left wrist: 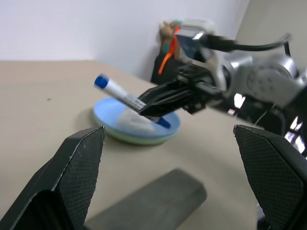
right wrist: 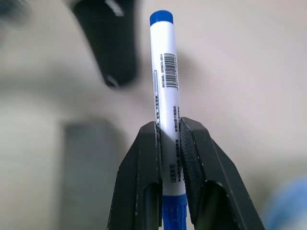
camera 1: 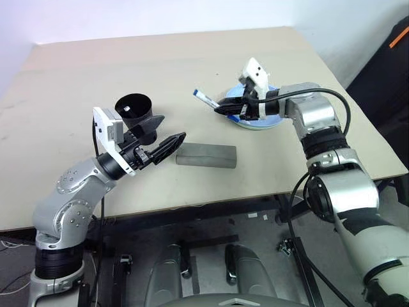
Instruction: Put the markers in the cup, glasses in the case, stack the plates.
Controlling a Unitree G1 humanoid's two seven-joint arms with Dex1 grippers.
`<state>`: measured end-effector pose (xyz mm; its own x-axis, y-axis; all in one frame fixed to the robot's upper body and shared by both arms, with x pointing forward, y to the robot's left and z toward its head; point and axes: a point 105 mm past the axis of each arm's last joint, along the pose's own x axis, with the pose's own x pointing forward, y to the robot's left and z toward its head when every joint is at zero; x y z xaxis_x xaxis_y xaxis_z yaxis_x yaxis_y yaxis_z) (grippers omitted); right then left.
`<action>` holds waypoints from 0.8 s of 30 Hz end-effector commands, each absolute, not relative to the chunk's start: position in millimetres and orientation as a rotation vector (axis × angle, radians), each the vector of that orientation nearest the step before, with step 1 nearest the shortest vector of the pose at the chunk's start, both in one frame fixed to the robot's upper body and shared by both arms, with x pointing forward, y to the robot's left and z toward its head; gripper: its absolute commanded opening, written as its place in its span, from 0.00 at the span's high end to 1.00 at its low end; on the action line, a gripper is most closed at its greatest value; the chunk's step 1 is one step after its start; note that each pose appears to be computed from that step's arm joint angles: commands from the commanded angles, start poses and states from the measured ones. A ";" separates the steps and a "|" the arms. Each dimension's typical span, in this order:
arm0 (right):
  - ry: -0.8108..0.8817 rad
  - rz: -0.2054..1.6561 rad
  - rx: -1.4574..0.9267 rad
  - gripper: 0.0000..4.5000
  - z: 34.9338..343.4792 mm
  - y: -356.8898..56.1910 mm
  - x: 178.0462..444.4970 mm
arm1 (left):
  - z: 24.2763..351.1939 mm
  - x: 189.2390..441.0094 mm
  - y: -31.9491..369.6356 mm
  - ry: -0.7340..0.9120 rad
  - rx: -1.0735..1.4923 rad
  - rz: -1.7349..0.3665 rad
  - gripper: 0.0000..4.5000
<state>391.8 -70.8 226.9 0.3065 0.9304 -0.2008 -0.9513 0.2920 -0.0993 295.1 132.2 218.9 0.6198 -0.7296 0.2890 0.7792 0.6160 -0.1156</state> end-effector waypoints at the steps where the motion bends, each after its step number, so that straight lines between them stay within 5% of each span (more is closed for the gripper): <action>1: 0.035 1.357 -0.132 0.94 246.0 -59.3 363.8 | 237.7 295.6 133.7 -0.313 -0.292 -0.877 0.00; 12: 0.031 1.487 0.052 0.94 245.0 -27.2 322.7 | 244.1 291.0 125.7 -0.320 -0.402 -0.950 0.00; 15: 0.028 1.490 0.069 0.94 245.0 -22.8 321.0 | 246.0 287.9 124.9 -0.330 -0.439 -0.961 0.13; 24: 0.030 1.499 0.086 0.94 243.0 -16.1 319.2 | 245.6 281.8 124.5 -0.329 -0.460 -0.971 0.82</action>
